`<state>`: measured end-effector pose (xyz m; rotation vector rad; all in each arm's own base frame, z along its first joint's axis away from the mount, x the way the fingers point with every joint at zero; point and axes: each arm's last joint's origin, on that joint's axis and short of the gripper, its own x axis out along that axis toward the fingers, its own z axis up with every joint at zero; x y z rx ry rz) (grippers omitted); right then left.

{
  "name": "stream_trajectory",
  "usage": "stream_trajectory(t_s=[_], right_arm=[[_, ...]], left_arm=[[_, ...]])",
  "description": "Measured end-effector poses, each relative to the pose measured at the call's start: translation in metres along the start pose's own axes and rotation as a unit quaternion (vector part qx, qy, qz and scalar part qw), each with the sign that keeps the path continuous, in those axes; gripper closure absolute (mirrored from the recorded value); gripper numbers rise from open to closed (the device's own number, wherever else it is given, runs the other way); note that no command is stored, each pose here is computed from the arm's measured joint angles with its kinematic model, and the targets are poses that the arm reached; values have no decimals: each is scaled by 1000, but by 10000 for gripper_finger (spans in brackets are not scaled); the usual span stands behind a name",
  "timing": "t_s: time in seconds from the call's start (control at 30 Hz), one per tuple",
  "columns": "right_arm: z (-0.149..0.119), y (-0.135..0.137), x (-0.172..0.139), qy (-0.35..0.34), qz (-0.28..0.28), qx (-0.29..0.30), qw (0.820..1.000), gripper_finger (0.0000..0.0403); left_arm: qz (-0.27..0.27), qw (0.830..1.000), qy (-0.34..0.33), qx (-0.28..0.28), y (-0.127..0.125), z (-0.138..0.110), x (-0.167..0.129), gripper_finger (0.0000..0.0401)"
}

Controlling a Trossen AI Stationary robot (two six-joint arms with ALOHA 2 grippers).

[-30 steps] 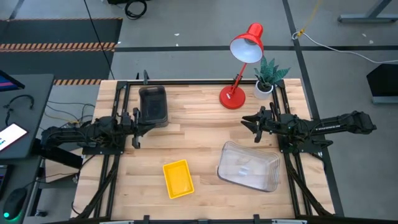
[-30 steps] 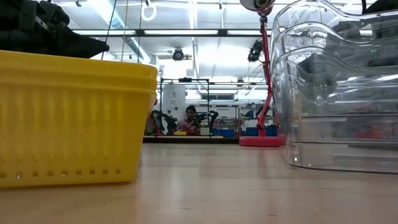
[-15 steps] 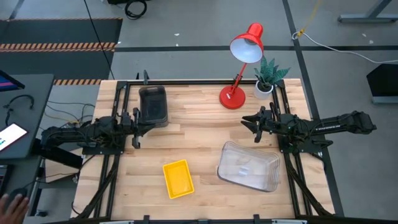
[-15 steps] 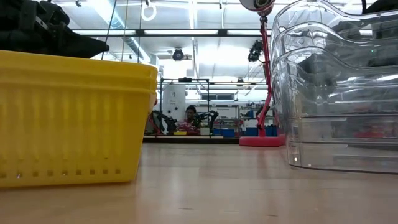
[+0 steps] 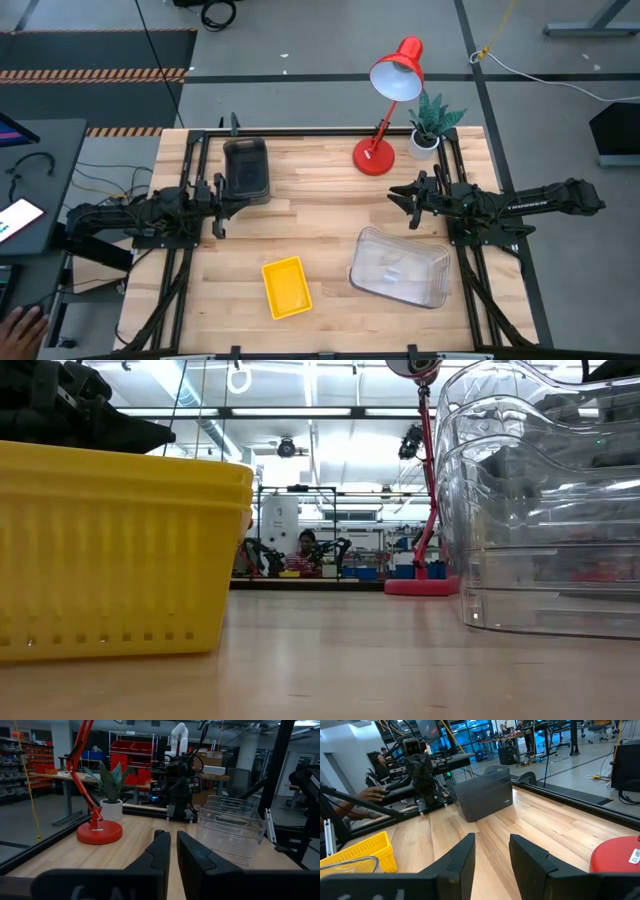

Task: Stack baskets by color
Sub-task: Return to Home Position

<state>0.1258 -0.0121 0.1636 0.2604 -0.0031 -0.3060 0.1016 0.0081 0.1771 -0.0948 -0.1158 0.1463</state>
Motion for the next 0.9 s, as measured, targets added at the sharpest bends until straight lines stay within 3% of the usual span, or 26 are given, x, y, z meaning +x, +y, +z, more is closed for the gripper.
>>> stream_trajectory(t_s=[0.9], right_arm=[[0,0,0,0,0,0,1000,277]], left_arm=[[0,1000,0,0,0,0,0,371]])
